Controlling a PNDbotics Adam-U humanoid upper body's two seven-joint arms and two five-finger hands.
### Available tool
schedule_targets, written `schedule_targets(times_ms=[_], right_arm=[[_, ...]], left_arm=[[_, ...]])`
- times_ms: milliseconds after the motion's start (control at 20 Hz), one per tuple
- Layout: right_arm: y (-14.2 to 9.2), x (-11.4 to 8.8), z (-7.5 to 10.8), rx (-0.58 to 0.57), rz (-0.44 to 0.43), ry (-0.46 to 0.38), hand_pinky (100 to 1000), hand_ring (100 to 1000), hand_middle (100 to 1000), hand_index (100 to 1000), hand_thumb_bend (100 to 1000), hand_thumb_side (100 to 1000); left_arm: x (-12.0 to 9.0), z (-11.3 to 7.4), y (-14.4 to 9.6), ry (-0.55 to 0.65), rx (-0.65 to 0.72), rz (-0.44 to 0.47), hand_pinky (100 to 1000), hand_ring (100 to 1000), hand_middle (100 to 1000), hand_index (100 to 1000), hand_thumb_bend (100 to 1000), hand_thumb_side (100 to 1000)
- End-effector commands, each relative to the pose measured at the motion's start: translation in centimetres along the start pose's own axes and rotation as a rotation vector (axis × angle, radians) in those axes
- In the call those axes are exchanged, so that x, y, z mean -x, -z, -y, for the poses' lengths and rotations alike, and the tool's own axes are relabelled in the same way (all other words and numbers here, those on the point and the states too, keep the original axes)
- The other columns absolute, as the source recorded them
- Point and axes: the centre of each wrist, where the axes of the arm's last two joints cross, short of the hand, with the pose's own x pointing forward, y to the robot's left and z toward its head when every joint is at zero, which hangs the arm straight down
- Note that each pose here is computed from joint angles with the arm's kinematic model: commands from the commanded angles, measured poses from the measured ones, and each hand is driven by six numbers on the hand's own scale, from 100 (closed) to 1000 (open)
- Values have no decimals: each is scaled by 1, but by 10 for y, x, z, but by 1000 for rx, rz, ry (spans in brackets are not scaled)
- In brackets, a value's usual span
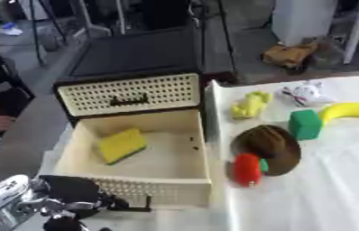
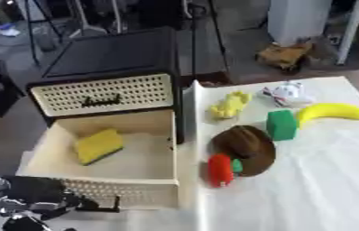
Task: Pick up objects from table and place into drawer.
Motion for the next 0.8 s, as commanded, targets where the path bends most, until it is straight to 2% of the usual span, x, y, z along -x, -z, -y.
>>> schedule_targets(times_ms=[50, 200, 350, 800], right_arm=[[6, -5, 1, -6, 27, -8, 704, 798, 740, 812, 100, 1000], [6, -5, 0, -5, 26, -9, 703, 798, 741, 812, 100, 1000], [6, -5, 1, -4, 25, -9, 703, 798, 740, 810, 100, 1000], [7, -5, 0, -7, 22, -11, 703, 798, 740, 810, 100, 1000]], left_arm=[[1, -3, -2, 37, 11, 0, 100, 100, 149, 1000, 100, 641], [1, -1, -1, 26, 20, -2, 100, 100, 156, 1000, 100, 655], [0, -3, -1, 31, 19, 1, 100, 100, 154, 1000, 100, 618], [-4, -10, -8, 182, 14, 15, 100, 100, 154, 1000, 100, 579]])
